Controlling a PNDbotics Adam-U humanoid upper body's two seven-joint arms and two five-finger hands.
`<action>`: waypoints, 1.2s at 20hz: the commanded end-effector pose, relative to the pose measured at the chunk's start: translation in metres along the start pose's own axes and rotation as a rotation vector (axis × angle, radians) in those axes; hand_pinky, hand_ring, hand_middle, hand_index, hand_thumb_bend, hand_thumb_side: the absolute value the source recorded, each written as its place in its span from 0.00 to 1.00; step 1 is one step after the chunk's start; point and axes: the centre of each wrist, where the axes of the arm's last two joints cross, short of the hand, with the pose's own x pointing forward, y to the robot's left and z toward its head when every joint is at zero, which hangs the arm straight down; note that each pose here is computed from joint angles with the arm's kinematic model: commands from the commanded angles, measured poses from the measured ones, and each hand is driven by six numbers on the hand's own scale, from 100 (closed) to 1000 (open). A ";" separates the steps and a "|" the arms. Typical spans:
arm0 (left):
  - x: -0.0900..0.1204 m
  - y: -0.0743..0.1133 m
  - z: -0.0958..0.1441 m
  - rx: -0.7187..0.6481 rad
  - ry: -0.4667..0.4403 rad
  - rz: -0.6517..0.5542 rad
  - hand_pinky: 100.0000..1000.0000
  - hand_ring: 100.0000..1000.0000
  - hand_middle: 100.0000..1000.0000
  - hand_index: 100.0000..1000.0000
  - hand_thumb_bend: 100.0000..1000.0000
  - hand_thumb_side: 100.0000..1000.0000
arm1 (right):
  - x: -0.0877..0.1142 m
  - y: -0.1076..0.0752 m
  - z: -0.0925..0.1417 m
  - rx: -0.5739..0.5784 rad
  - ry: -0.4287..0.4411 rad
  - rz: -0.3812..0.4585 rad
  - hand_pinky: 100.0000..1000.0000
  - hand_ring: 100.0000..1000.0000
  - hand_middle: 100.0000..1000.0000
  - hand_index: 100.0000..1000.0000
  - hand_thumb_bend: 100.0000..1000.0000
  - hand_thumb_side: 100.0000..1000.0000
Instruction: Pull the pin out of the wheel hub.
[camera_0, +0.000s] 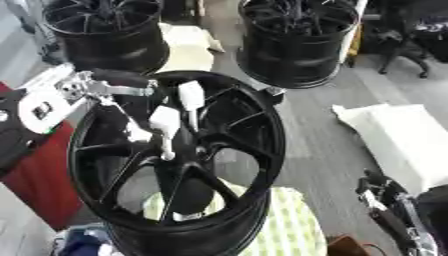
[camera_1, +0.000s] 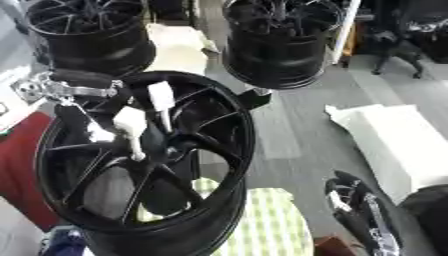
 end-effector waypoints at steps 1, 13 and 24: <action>0.007 0.035 0.033 -0.134 -0.109 -0.204 0.62 0.47 0.40 0.62 0.00 0.34 | 0.004 -0.008 -0.003 -0.004 -0.015 0.025 0.64 0.65 0.66 0.80 0.11 0.39; -0.022 0.028 0.189 0.067 0.316 -0.018 0.64 0.48 0.41 0.62 0.00 0.34 | 0.002 -0.012 -0.001 -0.031 -0.003 0.028 0.64 0.65 0.66 0.80 0.09 0.39; -0.074 -0.117 0.234 0.147 0.743 0.340 0.83 0.81 0.83 0.94 0.55 0.74 | 0.003 -0.011 -0.002 -0.032 -0.004 0.022 0.64 0.65 0.66 0.80 0.09 0.39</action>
